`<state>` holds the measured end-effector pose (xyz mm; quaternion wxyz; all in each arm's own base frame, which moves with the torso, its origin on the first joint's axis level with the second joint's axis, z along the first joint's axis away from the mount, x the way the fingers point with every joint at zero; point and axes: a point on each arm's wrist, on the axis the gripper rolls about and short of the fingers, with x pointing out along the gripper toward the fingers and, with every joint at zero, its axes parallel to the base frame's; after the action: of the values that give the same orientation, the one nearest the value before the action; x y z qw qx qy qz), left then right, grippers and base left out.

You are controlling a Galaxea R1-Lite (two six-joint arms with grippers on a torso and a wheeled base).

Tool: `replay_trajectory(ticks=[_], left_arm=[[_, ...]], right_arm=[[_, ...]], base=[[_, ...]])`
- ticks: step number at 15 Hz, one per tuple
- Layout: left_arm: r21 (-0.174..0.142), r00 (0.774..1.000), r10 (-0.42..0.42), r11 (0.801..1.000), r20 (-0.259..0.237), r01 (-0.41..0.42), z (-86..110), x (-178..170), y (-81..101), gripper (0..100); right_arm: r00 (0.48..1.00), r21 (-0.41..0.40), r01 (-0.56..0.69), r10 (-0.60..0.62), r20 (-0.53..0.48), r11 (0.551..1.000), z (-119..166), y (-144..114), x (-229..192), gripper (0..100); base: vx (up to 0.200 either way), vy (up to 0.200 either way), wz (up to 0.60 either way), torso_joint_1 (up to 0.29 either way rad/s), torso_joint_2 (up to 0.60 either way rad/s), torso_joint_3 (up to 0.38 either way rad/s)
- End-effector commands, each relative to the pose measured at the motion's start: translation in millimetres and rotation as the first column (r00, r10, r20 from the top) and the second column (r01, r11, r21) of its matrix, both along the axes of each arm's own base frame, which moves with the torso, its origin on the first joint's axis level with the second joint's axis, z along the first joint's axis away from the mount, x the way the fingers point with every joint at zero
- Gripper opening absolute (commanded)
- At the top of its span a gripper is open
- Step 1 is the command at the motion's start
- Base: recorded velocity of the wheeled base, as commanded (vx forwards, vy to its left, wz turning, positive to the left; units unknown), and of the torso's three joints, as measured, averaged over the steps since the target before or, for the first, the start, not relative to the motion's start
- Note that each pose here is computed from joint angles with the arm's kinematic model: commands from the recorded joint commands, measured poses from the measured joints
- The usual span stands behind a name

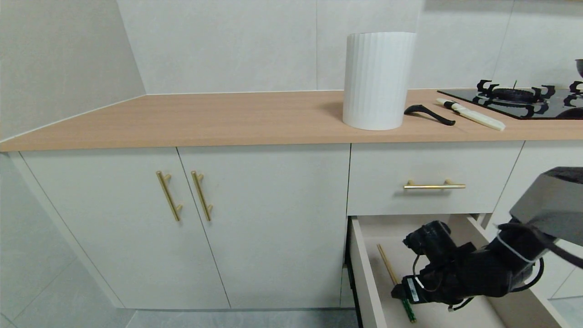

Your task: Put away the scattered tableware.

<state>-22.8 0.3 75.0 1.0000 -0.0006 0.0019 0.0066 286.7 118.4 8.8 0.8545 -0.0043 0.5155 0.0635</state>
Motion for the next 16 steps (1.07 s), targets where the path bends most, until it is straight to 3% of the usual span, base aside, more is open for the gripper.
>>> replay_trajectory(ticks=[1,7,11,16], left_arm=[[0.0,1.0,0.001,1.0,-0.001,-0.001,0.0,0.0,0.0,100],[0.0,1.0,-0.001,1.0,-0.001,0.001,0.0,0.0,0.0,100],[0.0,1.0,0.001,1.0,-0.001,-0.001,0.0,0.0,0.0,100],[0.0,1.0,0.001,1.0,-0.001,-0.001,0.0,0.0,0.0,100]], right_arm=[[0.986,0.045,-0.004,-0.004,0.169,0.999,60.5,-21.1,-15.0,100],[0.915,0.078,-0.032,-0.002,0.403,0.996,145.3,-45.4,-58.2,100],[0.886,0.051,-0.016,-0.01,0.464,0.999,160.0,-60.0,-64.1,100],[0.883,0.04,-0.003,-0.017,0.469,0.999,160.4,-65.2,-63.4,100]], base=[[0.0,0.0,0.0,0.0,0.0,0.0],[0.0,0.0,0.0,0.0,0.0,0.0],[0.0,0.0,0.0,0.0,0.0,0.0],[0.0,0.0,0.0,0.007,-0.03,-0.027]])
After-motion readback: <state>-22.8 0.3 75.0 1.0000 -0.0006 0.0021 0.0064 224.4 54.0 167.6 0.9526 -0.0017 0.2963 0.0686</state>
